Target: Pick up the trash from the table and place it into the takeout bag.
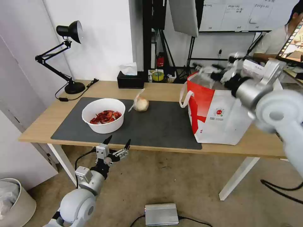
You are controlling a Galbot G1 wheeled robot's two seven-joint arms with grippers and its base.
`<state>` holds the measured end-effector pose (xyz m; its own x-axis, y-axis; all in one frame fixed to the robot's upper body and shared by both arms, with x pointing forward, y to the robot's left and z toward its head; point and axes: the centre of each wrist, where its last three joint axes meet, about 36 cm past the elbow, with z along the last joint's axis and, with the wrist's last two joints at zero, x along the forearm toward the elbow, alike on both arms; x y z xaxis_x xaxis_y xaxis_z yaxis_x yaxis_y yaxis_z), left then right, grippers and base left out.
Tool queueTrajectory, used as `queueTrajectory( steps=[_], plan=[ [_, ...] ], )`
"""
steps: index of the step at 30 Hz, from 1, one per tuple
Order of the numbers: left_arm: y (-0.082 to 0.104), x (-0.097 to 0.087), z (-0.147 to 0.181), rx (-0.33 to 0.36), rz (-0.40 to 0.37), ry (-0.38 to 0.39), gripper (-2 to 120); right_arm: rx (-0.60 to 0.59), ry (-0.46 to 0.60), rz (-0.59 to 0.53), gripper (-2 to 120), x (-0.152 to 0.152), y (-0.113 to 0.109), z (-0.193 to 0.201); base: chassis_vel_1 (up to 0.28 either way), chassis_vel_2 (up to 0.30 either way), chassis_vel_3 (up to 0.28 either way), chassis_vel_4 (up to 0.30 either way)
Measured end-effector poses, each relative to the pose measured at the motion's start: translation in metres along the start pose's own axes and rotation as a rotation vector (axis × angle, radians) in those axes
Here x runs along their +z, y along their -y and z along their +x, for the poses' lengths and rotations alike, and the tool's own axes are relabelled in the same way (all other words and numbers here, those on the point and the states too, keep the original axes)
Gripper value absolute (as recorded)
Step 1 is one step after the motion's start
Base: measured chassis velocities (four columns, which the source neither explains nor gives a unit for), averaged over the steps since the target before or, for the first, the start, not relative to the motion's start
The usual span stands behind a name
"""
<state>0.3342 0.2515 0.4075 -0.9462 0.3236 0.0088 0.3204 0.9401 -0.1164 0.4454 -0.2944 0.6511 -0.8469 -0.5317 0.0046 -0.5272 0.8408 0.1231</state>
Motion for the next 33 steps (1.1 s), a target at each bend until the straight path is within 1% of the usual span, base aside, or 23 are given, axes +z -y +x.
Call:
queueTrajectory(
  steps=[2,3,5,6,7,10,11,13,14,15,17,19,20,21,24,25,27,28,30,31,33],
  plan=[
    [-0.002,-0.002,-0.001,-0.002,-0.003,0.008,100,-0.048,-0.012,0.042,100,0.023,-0.011,0.012,0.0,0.0,0.0,0.0],
    [-0.002,-0.002,-0.001,-0.002,-0.003,0.008,100,-0.048,-0.012,0.042,100,0.023,-0.011,0.012,0.0,0.0,0.0,0.0],
    [-0.003,-0.002,0.0,-0.004,-0.006,0.01,100,-0.061,-0.015,0.047,100,0.043,-0.024,0.022,0.0,0.0,0.0,0.0],
    [-0.003,-0.002,0.0,-0.004,-0.006,0.011,100,-0.058,-0.017,0.053,100,0.05,-0.029,0.026,0.0,0.0,0.0,0.0],
    [-0.003,-0.002,0.0,-0.004,-0.006,0.011,100,-0.058,-0.017,0.053,100,0.05,-0.029,0.026,0.0,0.0,0.0,0.0],
    [-0.003,-0.001,0.0,-0.003,-0.007,0.009,100,-0.031,-0.035,0.09,100,0.074,-0.045,0.043,0.0,0.0,0.0,0.0],
    [-0.003,-0.001,0.0,-0.003,-0.007,0.009,100,-0.031,-0.035,0.09,100,0.074,-0.045,0.043,0.0,0.0,0.0,0.0],
    [-0.003,0.0,0.0,-0.003,-0.006,0.006,100,-0.009,-0.049,0.102,100,0.09,-0.05,0.053,0.0,0.0,0.0,0.0],
    [-0.003,0.001,0.0,-0.003,-0.001,0.004,100,0.003,-0.062,0.104,100,0.104,-0.053,0.06,0.0,0.0,0.0,0.0],
    [-0.003,0.001,0.0,-0.003,-0.001,0.004,100,0.003,-0.062,0.104,100,0.104,-0.053,0.06,0.0,0.0,0.0,0.0],
    [-0.004,0.003,0.0,-0.004,0.004,0.001,100,0.021,-0.079,0.106,100,0.131,-0.057,0.07,0.0,0.0,0.0,0.0],
    [-0.005,0.003,0.0,-0.004,0.003,0.001,100,0.022,-0.08,0.106,100,0.133,-0.057,0.071,0.0,0.0,0.0,0.0],
    [-0.006,0.004,0.0,-0.003,0.0,0.002,100,0.027,-0.082,0.105,100,0.153,-0.059,0.078,0.0,0.0,0.0,0.0],
    [-0.006,0.004,0.0,-0.003,0.0,0.002,100,0.027,-0.082,0.105,100,0.153,-0.059,0.078,0.0,0.0,0.0,0.0],
    [-0.008,0.004,0.0,-0.003,-0.006,0.005,100,0.02,-0.052,0.095,100,0.183,-0.055,0.086,0.0,0.0,0.0,0.0],
    [-0.008,0.004,0.0,-0.003,-0.006,0.005,100,0.02,-0.052,0.095,100,0.183,-0.055,0.086,0.0,0.0,0.0,0.0],
    [-0.01,0.004,0.0,-0.003,-0.011,0.006,100,0.011,-0.026,0.087,100,0.201,-0.054,0.091,0.0,0.0,0.0,0.0],
    [-0.01,0.004,0.0,-0.003,-0.011,0.006,100,0.011,-0.026,0.087,100,0.201,-0.054,0.091,0.0,0.0,0.0,0.0],
    [-0.011,0.003,0.0,-0.004,-0.015,0.007,100,0.0,0.002,0.083,100,0.219,-0.055,0.094,0.0,0.0,0.0,0.0],
    [-0.011,0.003,0.0,-0.004,-0.015,0.007,100,0.0,0.002,0.083,100,0.219,-0.055,0.094,0.0,0.0,0.0,0.0],
    [-0.012,0.002,0.001,-0.005,-0.016,0.009,100,0.004,0.011,0.07,100,0.232,-0.055,0.097,0.0,0.0,0.0,0.0]
  ],
)
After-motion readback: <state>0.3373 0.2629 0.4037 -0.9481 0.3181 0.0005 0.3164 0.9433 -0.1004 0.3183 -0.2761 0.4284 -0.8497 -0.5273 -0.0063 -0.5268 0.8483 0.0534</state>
